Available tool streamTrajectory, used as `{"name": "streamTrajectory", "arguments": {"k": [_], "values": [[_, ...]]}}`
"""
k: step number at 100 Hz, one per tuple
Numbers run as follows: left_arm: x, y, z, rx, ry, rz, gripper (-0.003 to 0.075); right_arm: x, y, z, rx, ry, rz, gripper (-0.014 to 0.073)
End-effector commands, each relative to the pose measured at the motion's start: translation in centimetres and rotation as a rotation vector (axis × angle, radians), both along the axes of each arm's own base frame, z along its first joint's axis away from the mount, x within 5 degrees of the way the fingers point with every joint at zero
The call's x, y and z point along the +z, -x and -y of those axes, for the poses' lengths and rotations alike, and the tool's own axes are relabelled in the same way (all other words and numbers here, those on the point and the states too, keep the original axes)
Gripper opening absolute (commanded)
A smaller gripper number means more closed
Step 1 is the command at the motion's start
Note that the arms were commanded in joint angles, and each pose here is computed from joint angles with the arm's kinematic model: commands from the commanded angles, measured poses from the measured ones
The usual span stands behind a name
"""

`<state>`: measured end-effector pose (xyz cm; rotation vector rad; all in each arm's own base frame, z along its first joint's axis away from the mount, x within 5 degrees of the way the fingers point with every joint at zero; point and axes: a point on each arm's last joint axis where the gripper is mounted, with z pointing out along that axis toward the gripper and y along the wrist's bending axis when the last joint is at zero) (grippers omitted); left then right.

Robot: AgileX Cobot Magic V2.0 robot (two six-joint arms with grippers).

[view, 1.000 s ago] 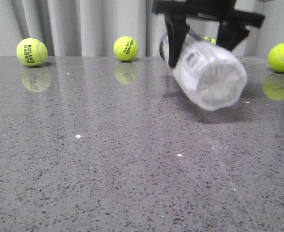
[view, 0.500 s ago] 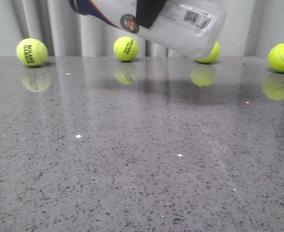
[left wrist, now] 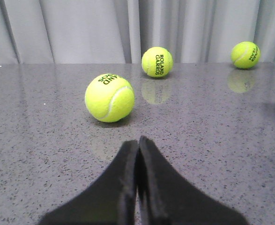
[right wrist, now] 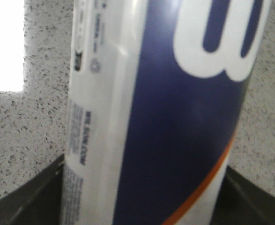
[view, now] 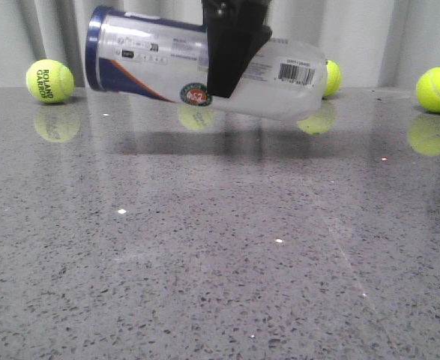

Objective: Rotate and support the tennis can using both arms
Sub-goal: 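Swing the can parallel to the table edge and set it down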

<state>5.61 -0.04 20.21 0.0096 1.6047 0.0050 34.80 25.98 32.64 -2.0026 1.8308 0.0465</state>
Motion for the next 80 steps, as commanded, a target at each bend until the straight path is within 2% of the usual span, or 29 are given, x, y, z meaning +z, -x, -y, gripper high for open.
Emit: {"name": "streamTrajectory", "arguments": {"k": [1, 32, 50, 59, 70, 75, 80], "values": [[-0.7, 0.1, 0.0, 0.000, 0.006, 0.064, -0.0020, 2.4, 1.4, 0.6, 0.057, 0.014, 0.007, 0.0360], [-0.7, 0.1, 0.0, 0.000, 0.006, 0.064, -0.0020, -0.1, 1.1, -0.3, 0.081, 0.055, -0.045, 0.0360], [-0.7, 0.1, 0.0, 0.000, 0.006, 0.064, -0.0020, -0.5, 1.1, -0.3, 0.081, 0.061, -0.054, 0.0376], [-0.7, 0.1, 0.0, 0.000, 0.006, 0.064, -0.0020, -0.5, 1.1, -0.3, 0.080, 0.062, -0.054, 0.0456], [-0.7, 0.1, 0.0, 0.000, 0.006, 0.064, -0.0020, -0.5, 1.1, -0.3, 0.080, 0.062, -0.054, 0.0624], [-0.7, 0.1, 0.0, 0.000, 0.006, 0.064, -0.0020, -0.5, 1.1, -0.3, 0.080, 0.062, -0.054, 0.0666], [-0.7, 0.1, 0.0, 0.000, 0.006, 0.064, -0.0020, -0.5, 1.1, -0.3, 0.080, 0.062, -0.054, 0.0659]]}}
